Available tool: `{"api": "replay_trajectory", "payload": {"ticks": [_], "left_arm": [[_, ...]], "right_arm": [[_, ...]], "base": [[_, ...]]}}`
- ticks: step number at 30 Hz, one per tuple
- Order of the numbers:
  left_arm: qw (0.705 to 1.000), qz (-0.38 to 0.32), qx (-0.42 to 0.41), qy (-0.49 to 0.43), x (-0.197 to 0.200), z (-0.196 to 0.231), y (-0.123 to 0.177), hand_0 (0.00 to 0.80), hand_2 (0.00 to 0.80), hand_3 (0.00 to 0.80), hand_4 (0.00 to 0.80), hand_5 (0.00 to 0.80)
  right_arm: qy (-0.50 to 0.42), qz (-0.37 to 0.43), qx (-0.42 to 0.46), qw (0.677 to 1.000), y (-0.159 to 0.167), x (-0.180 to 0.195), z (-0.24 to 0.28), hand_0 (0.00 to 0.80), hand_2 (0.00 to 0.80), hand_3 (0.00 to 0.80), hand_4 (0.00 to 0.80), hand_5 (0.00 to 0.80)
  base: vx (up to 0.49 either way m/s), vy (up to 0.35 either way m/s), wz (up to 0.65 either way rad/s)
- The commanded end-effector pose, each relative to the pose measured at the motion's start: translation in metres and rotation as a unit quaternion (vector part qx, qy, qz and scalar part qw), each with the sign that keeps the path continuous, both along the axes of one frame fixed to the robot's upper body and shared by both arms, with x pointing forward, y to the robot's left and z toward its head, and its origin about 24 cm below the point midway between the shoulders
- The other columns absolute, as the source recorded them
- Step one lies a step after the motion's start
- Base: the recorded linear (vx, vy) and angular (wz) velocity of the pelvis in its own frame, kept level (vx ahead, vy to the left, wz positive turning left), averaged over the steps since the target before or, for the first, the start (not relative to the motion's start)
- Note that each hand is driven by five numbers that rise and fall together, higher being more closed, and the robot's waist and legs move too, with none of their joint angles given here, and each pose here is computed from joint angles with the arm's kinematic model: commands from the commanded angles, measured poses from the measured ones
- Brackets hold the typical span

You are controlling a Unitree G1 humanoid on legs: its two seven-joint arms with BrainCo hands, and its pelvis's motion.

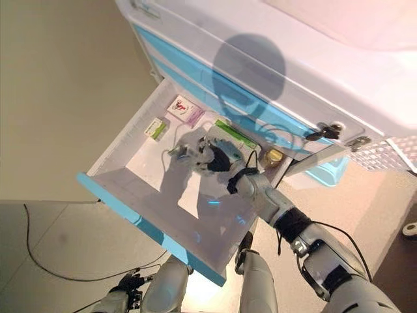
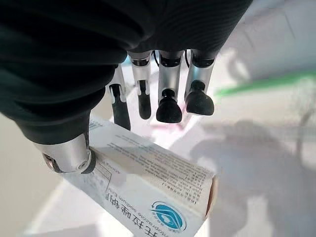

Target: Open the drawer and pick up the medicine

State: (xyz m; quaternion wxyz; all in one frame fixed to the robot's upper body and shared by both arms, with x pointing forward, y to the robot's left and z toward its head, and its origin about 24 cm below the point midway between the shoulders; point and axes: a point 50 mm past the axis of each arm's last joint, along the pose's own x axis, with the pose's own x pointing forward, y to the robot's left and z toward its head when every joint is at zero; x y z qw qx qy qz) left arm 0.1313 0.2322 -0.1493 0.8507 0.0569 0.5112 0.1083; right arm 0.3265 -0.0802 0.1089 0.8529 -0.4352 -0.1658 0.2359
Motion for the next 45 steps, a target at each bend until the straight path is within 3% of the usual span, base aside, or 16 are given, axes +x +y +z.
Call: {"api": "replay_trajectory", "payload": {"ticks": [1,6,28,36,45], "left_arm": [[1.0,0.004,0.001,0.02,-0.004,-0.001,0.009,0.0,0.0,0.0,0.0,0.0],[0.999,0.018,0.009,0.024,-0.002,0.001,0.016,0.0,0.0,0.0,0.0,0.0],[0.995,0.061,-0.012,0.079,-0.044,-0.007,0.028,0.0,0.0,0.0,0.0,0.0],[0.992,0.074,-0.018,0.103,-0.061,-0.011,0.026,0.0,0.0,0.0,0.0,0.0],[0.988,0.08,-0.016,0.134,-0.081,-0.014,0.028,0.0,0.0,0.0,0.0,0.0]], "right_arm": [[0.009,0.151,0.066,0.986,0.051,-0.027,0.032,0.8,0.8,0.8,0.8,0.8],[-0.01,0.215,0.095,0.972,0.068,-0.038,0.068,0.8,0.8,0.8,0.8,0.8],[-0.059,0.357,0.14,0.922,0.037,-0.078,0.164,0.8,0.8,0.8,0.8,0.8],[-0.147,0.288,0.143,0.935,0.009,-0.067,0.205,0.8,0.8,0.8,0.8,0.8],[-0.227,0.118,0.148,0.955,-0.026,-0.022,0.247,0.8,0.8,0.8,0.8,0.8]], "base": [[0.023,-0.031,-0.1],[0.017,-0.03,-0.04],[0.042,-0.009,-0.03],[0.079,-0.004,-0.06],[0.055,-0.005,-0.04]]}}
